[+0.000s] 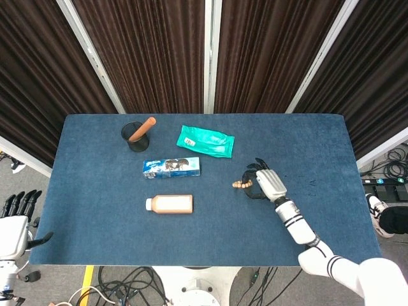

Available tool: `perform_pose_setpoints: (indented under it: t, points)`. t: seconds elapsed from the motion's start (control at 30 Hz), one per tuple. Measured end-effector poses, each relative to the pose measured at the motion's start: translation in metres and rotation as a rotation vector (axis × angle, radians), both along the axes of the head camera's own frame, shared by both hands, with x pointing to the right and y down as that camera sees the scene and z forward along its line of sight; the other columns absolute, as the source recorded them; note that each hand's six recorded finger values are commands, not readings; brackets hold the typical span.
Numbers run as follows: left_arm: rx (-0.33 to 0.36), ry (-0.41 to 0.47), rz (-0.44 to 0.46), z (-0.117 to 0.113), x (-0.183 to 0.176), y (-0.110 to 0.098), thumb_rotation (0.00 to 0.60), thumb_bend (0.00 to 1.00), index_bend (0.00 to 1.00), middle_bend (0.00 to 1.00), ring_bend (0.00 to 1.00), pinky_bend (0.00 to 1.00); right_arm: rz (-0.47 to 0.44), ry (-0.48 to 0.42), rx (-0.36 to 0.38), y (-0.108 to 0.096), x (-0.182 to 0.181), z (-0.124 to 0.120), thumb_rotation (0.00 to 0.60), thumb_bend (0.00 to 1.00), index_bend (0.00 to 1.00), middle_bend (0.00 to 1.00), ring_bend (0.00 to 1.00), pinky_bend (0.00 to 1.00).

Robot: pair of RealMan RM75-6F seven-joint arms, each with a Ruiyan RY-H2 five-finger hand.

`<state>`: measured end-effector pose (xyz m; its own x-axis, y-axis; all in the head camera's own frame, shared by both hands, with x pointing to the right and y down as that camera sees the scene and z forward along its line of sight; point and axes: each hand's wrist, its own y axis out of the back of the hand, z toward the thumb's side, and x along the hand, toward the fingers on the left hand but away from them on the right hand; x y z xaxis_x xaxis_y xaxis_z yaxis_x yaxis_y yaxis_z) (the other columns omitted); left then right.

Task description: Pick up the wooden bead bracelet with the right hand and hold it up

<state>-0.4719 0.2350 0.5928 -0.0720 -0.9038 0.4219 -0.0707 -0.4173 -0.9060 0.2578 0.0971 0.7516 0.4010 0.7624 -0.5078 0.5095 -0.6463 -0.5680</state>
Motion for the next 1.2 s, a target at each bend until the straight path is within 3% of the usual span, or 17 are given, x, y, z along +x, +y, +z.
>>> perform_pose_setpoints:
  t: [0.17,0.37,0.5,0.67,0.8,0.93,1.07,1.2]
  points:
    - [-0.008,0.012,0.021,0.001,0.006,-0.003,0.6,0.0,0.08,0.07,0.01,0.0,0.294,-0.377,-0.314,0.001,0.008,-0.025,0.6,0.4,0.8,0.53,0.19,0.0]
    - [-0.011,0.019,0.043,0.001,0.011,-0.007,0.6,0.0,0.08,0.07,0.01,0.0,0.605,-0.744,-0.575,0.0,0.03,-0.047,0.6,0.42,0.75,0.51,0.18,0.0]
    - [-0.018,0.03,0.05,0.001,0.013,-0.008,0.6,0.0,0.08,0.07,0.01,0.0,0.733,-0.948,-0.715,0.002,0.036,-0.059,0.6,0.43,0.65,0.49,0.14,0.0]
    - [-0.026,0.044,0.054,0.002,0.014,-0.009,0.6,0.0,0.08,0.07,0.01,0.0,0.779,-1.126,-0.875,0.01,0.041,-0.073,0.574,0.41,0.5,0.46,0.1,0.0]
    - [-0.027,0.046,0.051,0.001,0.013,-0.008,0.6,0.0,0.08,0.07,0.01,0.0,0.693,-1.168,-0.966,0.018,0.043,-0.082,0.418,0.34,0.42,0.45,0.09,0.0]
    - [-0.027,0.048,0.049,0.001,0.013,-0.008,0.6,0.0,0.08,0.07,0.01,0.0,0.622,-1.165,-0.977,0.021,0.044,-0.087,0.296,0.23,0.38,0.45,0.09,0.0]
    - [-0.034,0.051,0.046,0.002,0.013,-0.007,0.6,0.0,0.08,0.07,0.01,0.0,0.532,-1.072,-0.896,0.021,0.042,-0.083,0.26,0.17,0.36,0.46,0.14,0.0]
    - [-0.039,0.056,0.044,0.004,0.013,-0.007,0.6,0.0,0.08,0.07,0.01,0.0,0.417,-0.926,-0.767,0.019,0.04,-0.078,0.253,0.02,0.37,0.47,0.16,0.0]
